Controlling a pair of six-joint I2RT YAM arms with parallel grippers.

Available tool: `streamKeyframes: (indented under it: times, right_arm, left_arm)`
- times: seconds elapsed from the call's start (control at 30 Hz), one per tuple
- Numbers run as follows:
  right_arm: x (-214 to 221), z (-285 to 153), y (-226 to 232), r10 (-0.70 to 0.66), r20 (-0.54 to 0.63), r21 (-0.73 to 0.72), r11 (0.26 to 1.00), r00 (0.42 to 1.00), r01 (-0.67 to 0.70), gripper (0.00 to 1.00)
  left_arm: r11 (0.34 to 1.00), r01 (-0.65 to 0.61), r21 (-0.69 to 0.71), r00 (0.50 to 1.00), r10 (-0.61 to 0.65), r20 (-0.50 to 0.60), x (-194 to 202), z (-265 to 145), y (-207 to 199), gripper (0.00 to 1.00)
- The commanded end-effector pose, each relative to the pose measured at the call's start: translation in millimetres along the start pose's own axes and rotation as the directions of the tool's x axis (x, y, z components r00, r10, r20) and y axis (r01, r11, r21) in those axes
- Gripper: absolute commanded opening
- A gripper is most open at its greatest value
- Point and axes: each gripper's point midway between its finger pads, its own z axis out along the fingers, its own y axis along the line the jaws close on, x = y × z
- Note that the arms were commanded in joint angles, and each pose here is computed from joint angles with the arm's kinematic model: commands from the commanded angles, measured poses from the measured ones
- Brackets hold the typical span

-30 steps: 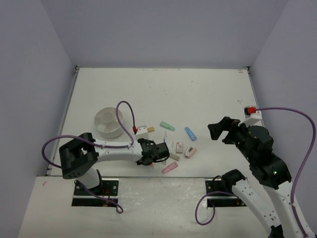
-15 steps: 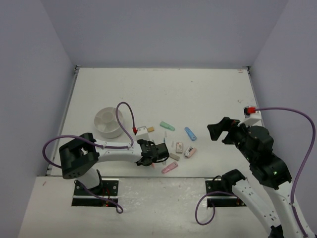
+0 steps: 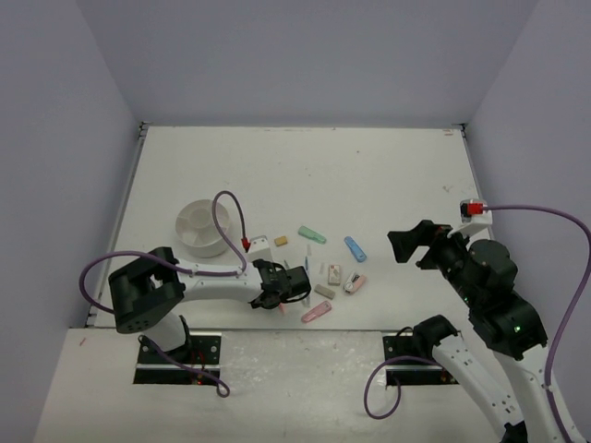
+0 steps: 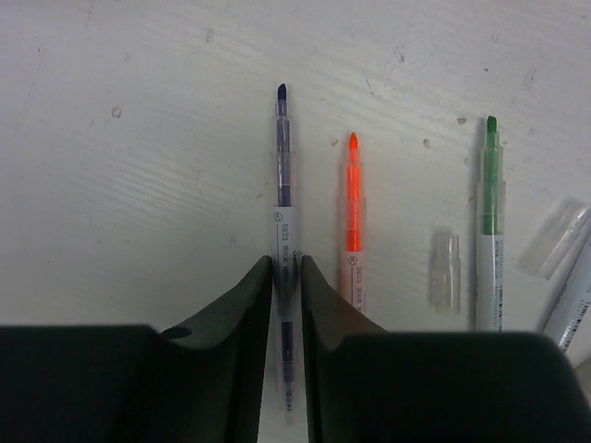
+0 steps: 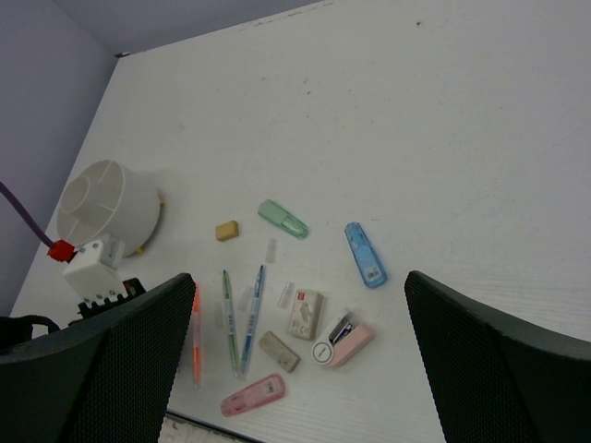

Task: Sort the stationery into containers
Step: Pick up the pen from the center of the board.

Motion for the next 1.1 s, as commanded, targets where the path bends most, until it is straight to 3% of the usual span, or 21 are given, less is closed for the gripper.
streamKeyframes:
  times: [0.0, 0.17, 0.33, 0.5, 0.63, 0.87, 0.93, 1.07]
  right_arm:
    - [-6, -1, 8, -0.012, 0.028, -0.043, 0.999, 1.0, 0.013, 0.99]
    - [-7, 0, 21, -0.013, 0.019, -0.11, 0.994, 1.0, 0.015, 0.99]
    - [7, 20, 35, -0.004, -0.084, -0.161, 0.987, 0.996, -0.01, 0.99]
    - [59, 78, 44, 0.036, -0.353, -0.143, 0.986, 0.935, -0.091, 0.95]
    - [80, 103, 51, 0.043, -0.397, -0.083, 0.993, 0.917, -0.082, 0.86]
    - [118, 156, 48, 0.041, -0.436, 0.089, 0.996, 0.899, -0.002, 0.65]
    - [131, 167, 57, 0.017, -0.467, 0.096, 0.995, 0.884, 0.031, 0.52]
    - [153, 189, 71, -0.018, -0.527, 0.102, 0.991, 0.85, 0.084, 0.46]
  left_arm:
    - [0.999, 0.043, -0.007, 0.999, -0.043, 0.009, -2, 5, 8, 0.2]
    - [0.998, 0.056, -0.011, 0.998, -0.056, 0.006, -6, -1, 16, 0.0]
    - [0.996, 0.09, 0.011, 0.996, -0.09, 0.023, -25, -21, 24, 0.0]
    - [0.986, 0.054, 0.155, 0.99, -0.073, 0.119, -77, -68, 17, 0.0]
    - [0.965, 0.008, 0.264, 0.98, -0.06, 0.19, -114, -104, 6, 0.0]
    - [0.845, -0.17, 0.506, 0.957, 0.019, 0.289, -162, -174, -7, 0.0]
    - [0.805, -0.204, 0.557, 0.946, 0.015, 0.324, -175, -193, 1, 0.0]
    - [0.782, -0.253, 0.57, 0.93, 0.034, 0.366, -183, -204, 22, 0.0]
